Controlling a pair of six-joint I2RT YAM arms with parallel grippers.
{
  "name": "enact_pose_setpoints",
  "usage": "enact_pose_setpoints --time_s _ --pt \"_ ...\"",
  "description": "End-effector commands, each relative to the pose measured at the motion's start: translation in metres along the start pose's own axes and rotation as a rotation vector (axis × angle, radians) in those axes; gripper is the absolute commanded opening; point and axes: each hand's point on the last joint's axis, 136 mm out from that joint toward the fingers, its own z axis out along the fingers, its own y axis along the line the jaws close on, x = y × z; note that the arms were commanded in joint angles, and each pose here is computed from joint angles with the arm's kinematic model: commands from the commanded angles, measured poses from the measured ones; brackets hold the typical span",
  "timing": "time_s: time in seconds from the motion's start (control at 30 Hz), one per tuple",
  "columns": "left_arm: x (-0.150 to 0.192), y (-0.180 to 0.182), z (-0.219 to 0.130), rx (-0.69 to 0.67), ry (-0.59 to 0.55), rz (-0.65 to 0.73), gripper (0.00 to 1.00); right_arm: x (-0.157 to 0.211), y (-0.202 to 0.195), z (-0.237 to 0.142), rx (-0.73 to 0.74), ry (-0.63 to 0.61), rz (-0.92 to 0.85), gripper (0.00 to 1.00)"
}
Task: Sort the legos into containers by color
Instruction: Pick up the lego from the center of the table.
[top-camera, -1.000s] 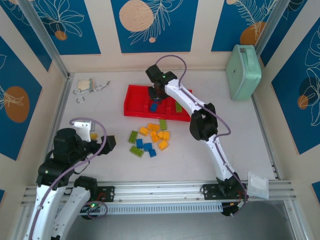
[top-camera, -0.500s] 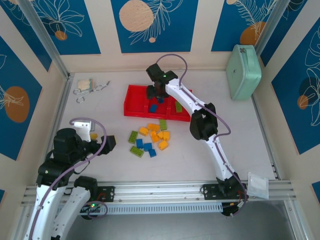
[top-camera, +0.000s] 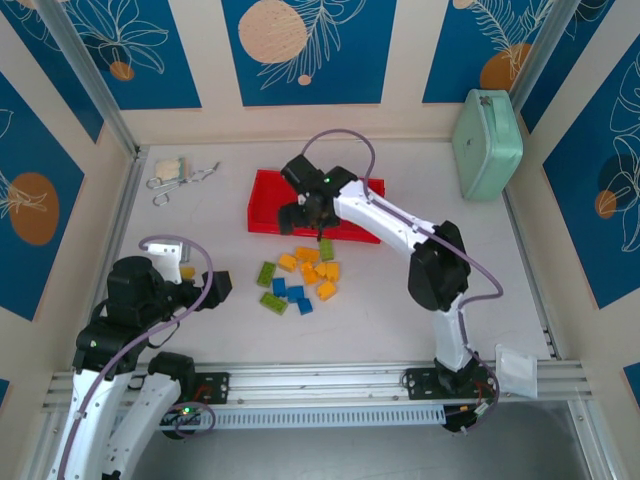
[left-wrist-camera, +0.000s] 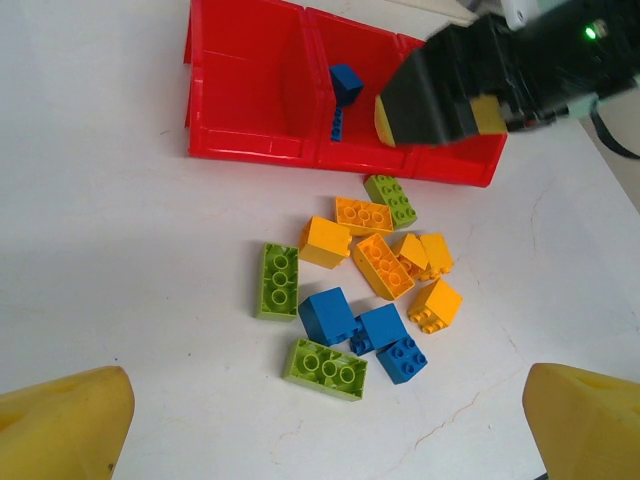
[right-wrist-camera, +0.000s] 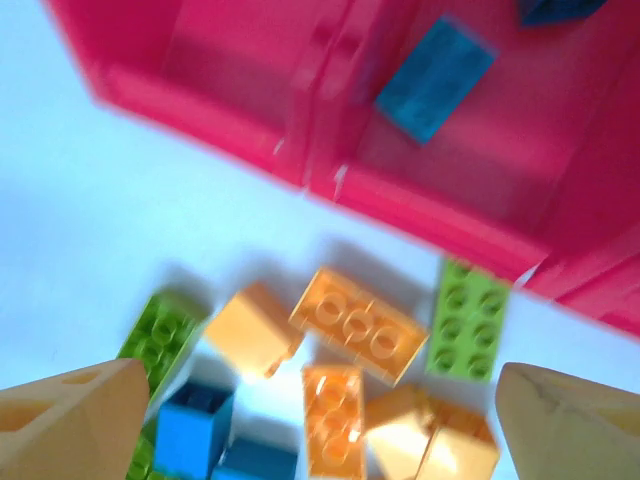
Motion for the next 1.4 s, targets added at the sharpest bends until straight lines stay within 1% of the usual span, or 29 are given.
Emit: enact_pose_setpoints --time_s 0.0,0.1,0.13,0.23,0.27,0.3,0.37,0.43,0.5,0.57,0.7,0.87,1.07,1.27,1.37 --pt "-0.001 0.001 0.003 -0.004 -0.004 -0.002 0.99 0.029 0.021 -0.001 -0.110 0.043 -0.127 0.90" --pt "-0.001 0.001 0.003 -0.001 -0.003 -0.004 0.99 0.063 0.031 -0.003 -0.125 0.010 -0.457 0.91" --pt "-0.001 0.001 0.004 0.000 -0.001 -0.002 0.99 0.077 0.032 -0.002 -0.128 0.020 -0.561 0.92" --pt "-0.001 0.002 0.004 -0.006 0.002 -0.006 0.99 0.122 0.038 0.000 -0.198 0.082 -0.838 0.92" --pt "-0.001 0.002 0.004 -0.007 0.002 -0.005 0.99 0.133 0.038 0.003 -0.192 0.075 -0.931 0.93" --pt "0.000 0.002 0.004 -0.007 0.004 -0.006 0.99 0.138 0.038 0.007 -0.170 0.054 -0.994 0.95" --pt "-0.001 0.002 0.003 -0.007 0.001 -0.006 0.99 0.146 0.040 0.011 -0.192 0.032 -1.069 0.97" --pt "-0.001 0.002 0.003 -0.009 -0.002 -0.005 0.99 0.146 0.045 0.015 -0.204 0.017 -1.093 0.97" --pt "0.000 0.003 0.003 -0.011 0.000 -0.006 0.99 0.143 0.048 0.022 -0.187 0.011 -1.122 0.95" --pt "-0.001 0.003 0.003 -0.013 -0.001 -0.007 0.99 0.141 0.050 0.031 -0.165 0.019 -1.158 0.85" --pt "-0.001 0.002 0.003 -0.008 -0.001 -0.006 0.99 0.140 0.053 0.044 -0.161 0.055 -1.182 0.80" --pt "-0.001 0.002 0.003 -0.007 -0.007 -0.004 0.99 0.143 0.052 0.055 -0.156 0.098 -1.206 0.79" --pt "-0.001 0.002 0.003 -0.009 -0.007 -0.004 0.99 0.142 0.049 0.064 -0.151 0.112 -1.205 0.78" --pt "-0.001 0.001 0.002 -0.002 -0.012 0.001 0.99 0.137 0.049 0.077 -0.127 0.114 -1.169 0.74" --pt "-0.002 0.000 0.001 0.001 -0.021 0.004 0.99 0.139 0.046 0.084 -0.115 0.138 -1.167 0.72"
